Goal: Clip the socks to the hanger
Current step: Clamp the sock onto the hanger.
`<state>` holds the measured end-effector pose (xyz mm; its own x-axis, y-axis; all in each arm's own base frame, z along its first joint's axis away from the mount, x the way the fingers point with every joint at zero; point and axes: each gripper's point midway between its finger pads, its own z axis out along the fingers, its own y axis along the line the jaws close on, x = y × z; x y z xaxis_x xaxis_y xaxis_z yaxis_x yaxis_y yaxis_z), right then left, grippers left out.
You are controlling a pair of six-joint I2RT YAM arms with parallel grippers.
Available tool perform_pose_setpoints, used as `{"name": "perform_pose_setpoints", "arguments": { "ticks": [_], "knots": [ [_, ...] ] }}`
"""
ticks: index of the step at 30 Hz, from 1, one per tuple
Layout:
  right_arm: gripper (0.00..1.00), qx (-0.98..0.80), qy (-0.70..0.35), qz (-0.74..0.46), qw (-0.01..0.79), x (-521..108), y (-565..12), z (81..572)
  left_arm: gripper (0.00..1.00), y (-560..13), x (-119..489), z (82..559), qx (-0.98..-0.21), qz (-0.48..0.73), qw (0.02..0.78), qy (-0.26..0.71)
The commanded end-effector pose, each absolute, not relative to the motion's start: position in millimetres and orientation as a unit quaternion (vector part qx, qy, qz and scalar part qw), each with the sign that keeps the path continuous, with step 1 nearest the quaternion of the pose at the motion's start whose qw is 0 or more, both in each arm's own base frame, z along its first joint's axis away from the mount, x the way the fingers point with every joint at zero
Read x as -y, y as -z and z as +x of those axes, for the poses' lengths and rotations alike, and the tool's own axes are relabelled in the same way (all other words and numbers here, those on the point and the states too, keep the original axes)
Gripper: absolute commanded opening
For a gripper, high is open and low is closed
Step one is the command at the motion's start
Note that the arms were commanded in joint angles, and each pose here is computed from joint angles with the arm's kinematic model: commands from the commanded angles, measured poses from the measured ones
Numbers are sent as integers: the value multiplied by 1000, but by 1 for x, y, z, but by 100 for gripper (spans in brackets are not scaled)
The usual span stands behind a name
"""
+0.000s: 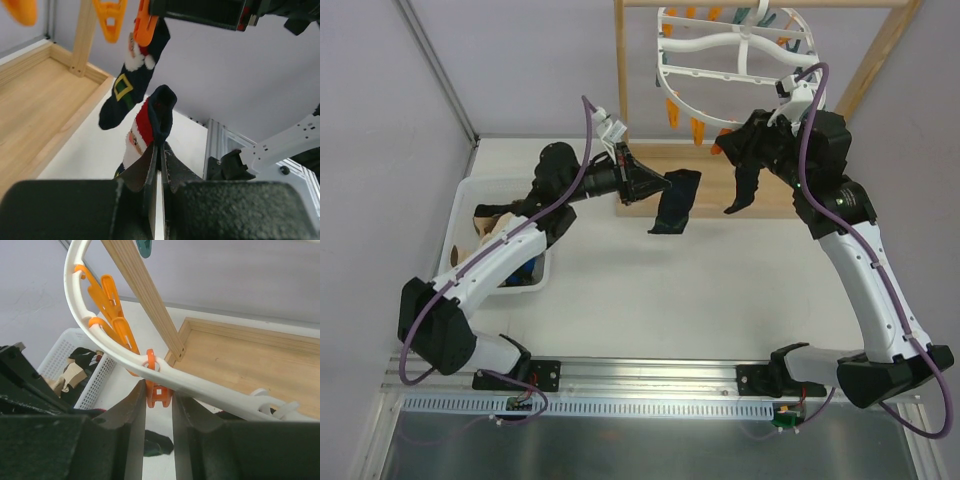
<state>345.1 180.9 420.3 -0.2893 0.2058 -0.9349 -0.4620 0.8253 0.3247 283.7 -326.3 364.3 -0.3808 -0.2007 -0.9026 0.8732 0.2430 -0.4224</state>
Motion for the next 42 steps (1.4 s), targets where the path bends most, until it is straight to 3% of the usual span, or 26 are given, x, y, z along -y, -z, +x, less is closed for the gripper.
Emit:
{"name": "perform_pose_setpoints", "arguments": {
  "ticks": [1, 18, 42],
  "knots": [
    [2, -713, -314, -111, 616, -188, -453, 333, 0, -412, 343, 272, -549, 314, 491, 599],
    [1, -700, -334, -144, 615, -192, -454, 317, 0, -412, 381, 285, -502, 399, 431, 635],
    [1, -690, -321, -192, 620, -192, -451, 308, 0, -412, 386, 306, -498, 407, 425, 637]
  ]
}}
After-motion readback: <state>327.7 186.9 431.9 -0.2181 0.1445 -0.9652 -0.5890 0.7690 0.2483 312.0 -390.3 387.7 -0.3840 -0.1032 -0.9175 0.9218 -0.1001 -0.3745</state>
